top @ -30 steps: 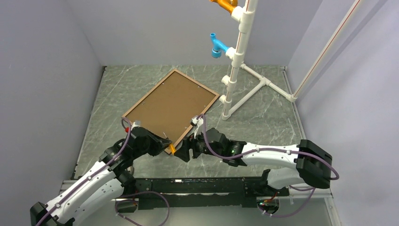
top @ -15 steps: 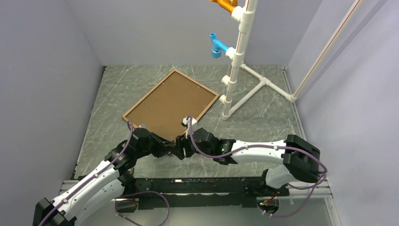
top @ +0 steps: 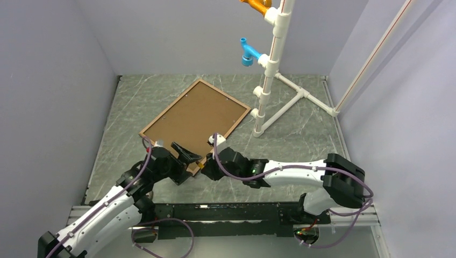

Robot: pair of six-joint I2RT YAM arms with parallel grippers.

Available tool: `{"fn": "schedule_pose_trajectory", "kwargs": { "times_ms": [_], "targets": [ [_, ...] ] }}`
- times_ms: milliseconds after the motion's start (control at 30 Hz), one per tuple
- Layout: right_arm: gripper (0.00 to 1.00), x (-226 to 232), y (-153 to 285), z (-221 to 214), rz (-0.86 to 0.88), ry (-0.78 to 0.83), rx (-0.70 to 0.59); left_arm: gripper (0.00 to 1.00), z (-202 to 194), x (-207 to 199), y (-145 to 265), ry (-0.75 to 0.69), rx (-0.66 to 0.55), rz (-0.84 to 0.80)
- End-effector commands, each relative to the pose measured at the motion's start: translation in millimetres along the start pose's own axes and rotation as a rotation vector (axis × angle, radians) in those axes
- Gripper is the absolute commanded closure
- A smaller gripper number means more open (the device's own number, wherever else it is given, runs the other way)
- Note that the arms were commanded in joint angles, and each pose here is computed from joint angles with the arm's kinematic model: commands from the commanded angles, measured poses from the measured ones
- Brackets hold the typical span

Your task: Take the photo out of the frame

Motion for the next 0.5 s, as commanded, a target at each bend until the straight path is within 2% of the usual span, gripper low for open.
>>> {"fn": "schedule_pose_trajectory", "kwargs": {
  "times_ms": [0, 100, 267, 367, 467],
  "targets": [
    [1.0, -15, 18, 11, 0.07, -0.005, 0.01, 0.01, 18, -10, 20, -0.252, -0.15, -0.025],
    [1.0, -31, 31, 11, 0.167, -0.029, 0.079, 0.01, 25, -17, 30, -0.477, -0.197, -0.081],
    [1.0, -56, 55, 12, 0.393, -0.064, 0.206, 0.01, 14, -46, 42, -0.873, -0.144, -0.314],
    [1.0, -56, 66, 6, 0.482, -0.039, 0.303, 0.01, 6, -57, 40, -1.053, -0.067, -0.369],
    [1.0, -51, 72, 0, 0.582, -0.02, 0.347, 0.01, -15, -71, 34, -1.207, 0.151, -0.458]
  ]
}}
Point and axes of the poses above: each gripper's point midway between its finger pads, its own y axis back along the fingers, its own x axis along the line the jaws close on, z = x × y, the point moved 6 cm from there along y, back along the fingers, and after that the axes turned 7 degrees about y, right-handed, at the moved point
